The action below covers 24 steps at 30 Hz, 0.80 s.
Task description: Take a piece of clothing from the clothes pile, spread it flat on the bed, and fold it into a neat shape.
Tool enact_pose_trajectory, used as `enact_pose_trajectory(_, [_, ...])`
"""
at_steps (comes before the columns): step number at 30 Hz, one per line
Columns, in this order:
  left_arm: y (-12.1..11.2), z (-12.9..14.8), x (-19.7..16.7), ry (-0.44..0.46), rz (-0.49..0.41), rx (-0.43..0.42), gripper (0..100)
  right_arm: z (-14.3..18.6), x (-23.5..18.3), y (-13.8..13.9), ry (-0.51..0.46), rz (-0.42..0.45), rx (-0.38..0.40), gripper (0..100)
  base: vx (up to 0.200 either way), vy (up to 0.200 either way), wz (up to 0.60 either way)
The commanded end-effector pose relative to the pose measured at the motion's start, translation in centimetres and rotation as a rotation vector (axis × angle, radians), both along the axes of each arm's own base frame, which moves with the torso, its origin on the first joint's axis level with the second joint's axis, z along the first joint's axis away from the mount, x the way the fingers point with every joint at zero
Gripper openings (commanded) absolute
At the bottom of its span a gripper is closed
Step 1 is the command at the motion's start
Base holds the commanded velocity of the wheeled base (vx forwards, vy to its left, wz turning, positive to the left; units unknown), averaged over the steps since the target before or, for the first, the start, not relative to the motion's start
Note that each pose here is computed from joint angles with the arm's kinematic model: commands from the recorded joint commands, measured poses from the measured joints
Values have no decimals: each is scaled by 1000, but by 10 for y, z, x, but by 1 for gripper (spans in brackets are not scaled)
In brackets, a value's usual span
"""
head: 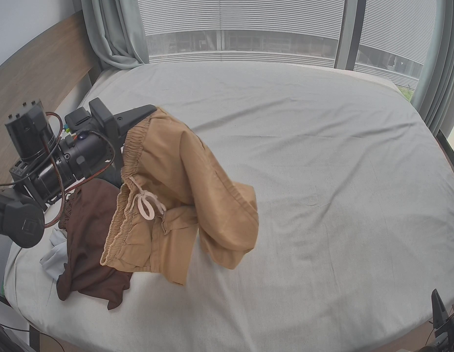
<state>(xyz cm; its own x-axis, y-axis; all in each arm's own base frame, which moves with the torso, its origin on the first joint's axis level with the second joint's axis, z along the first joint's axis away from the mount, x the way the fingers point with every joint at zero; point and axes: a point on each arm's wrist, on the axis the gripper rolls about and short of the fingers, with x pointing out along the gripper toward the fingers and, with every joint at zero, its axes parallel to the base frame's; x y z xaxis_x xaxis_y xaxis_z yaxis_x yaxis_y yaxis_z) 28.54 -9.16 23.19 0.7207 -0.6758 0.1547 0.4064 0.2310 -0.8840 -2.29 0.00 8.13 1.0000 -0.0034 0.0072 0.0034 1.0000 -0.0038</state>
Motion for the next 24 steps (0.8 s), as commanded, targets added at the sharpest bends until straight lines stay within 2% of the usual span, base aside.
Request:
enact_pose_trajectory(1, [-17,2,5,18,0,-36,0,-5,0,0,1,-1,1,100,0,0,0])
enact_pose_trajectory(6, [-40,-10,10,79,20,-37,0,-5,0,0,1,-1,1,100,0,0,0])
enact_pose_trajectory(14, [-74,-33,20,135,-39,-9,0,-5,0,0,1,-1,1,100,0,0,0])
enact_pose_trajectory(18, [-88,-28,17,123,-80,-13,0,-5,0,0,1,-1,1,100,0,0,0])
enact_pose_trajectory(24, [-109,-23,11,172,-135,15,0,-5,0,0,0,-1,1,100,0,0,0])
